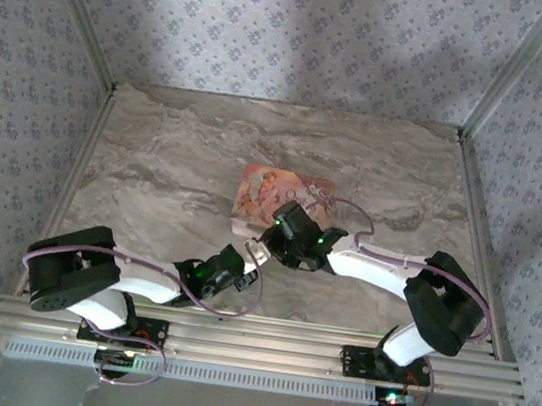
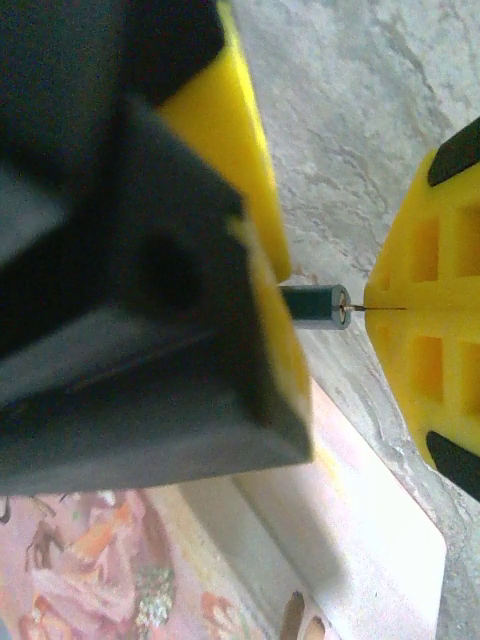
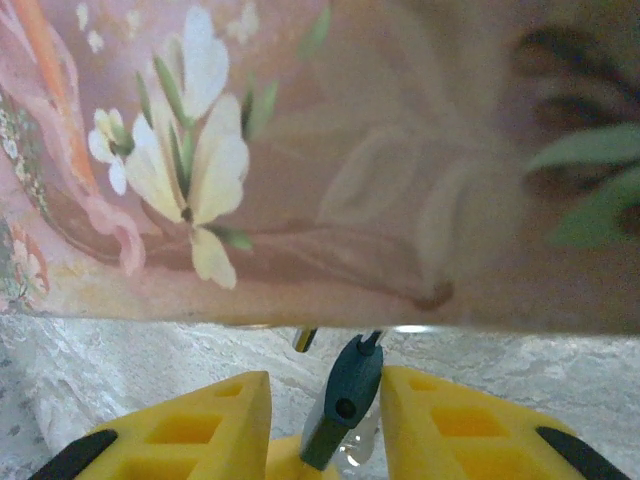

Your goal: Unlock a padlock with a key

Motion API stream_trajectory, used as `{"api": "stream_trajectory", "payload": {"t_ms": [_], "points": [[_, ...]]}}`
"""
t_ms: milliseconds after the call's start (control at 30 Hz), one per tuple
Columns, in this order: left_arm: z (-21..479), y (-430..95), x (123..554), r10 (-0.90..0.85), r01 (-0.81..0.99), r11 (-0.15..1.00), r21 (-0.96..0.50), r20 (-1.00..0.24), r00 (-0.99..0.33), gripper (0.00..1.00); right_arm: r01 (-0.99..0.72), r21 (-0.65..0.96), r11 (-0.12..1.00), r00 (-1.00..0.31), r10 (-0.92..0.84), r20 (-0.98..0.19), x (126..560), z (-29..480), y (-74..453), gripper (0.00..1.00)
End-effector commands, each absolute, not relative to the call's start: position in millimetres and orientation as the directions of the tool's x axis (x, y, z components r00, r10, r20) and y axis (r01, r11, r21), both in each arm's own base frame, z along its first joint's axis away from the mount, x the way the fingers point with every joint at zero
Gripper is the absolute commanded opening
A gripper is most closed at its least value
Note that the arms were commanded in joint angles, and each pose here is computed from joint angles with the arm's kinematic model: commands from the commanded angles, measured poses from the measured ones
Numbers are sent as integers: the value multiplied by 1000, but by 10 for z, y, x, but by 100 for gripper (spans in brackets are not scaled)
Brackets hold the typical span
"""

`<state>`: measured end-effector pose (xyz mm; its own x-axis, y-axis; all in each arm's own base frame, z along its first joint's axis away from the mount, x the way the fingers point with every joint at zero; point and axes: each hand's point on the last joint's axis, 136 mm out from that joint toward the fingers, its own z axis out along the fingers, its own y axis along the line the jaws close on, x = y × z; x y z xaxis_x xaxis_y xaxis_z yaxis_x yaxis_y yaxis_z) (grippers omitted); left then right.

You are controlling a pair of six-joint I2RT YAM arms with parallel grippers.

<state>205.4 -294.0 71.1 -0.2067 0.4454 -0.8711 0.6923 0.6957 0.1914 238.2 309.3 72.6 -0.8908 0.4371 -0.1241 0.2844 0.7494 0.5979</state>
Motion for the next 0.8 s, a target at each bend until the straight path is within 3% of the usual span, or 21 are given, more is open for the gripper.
{"api": "stream_trajectory", "payload": {"t_ms": [0, 100, 233, 367, 433, 533, 767], "points": [[1078, -3073, 2062, 280, 684, 725, 75, -940, -194, 0, 295, 602, 742, -874, 465, -144, 2345, 735, 3085, 34], [1110, -3062, 2048, 242, 682, 731, 37, -948, -208, 0, 294, 606, 739, -862, 479, -165, 2350, 778, 3063, 30], [1099, -3060, 2037, 244, 685, 728, 33, -946, -214, 0, 292, 604, 742, -854, 487, -185, 2334, 805, 3038, 16], [1043, -3042, 2032, 258, 684, 729, 39, -940, -222, 0, 292, 599, 745, -852, 488, -192, 2307, 810, 3021, 12], [1014, -3043, 2027, 265, 685, 728, 39, -937, -229, 0, 289, 601, 745, -851, 488, -196, 2301, 821, 3018, 1], [991, -3041, 2022, 273, 686, 727, 39, -932, -237, 0, 283, 597, 750, -849, 486, -208, 2302, 837, 2992, 0], [966, -2878, 2011, 259, 656, 755, 18, -926, -273, 31, 176, 577, 797, -889, 381, -255, 2282, 864, 2928, 0]]}}
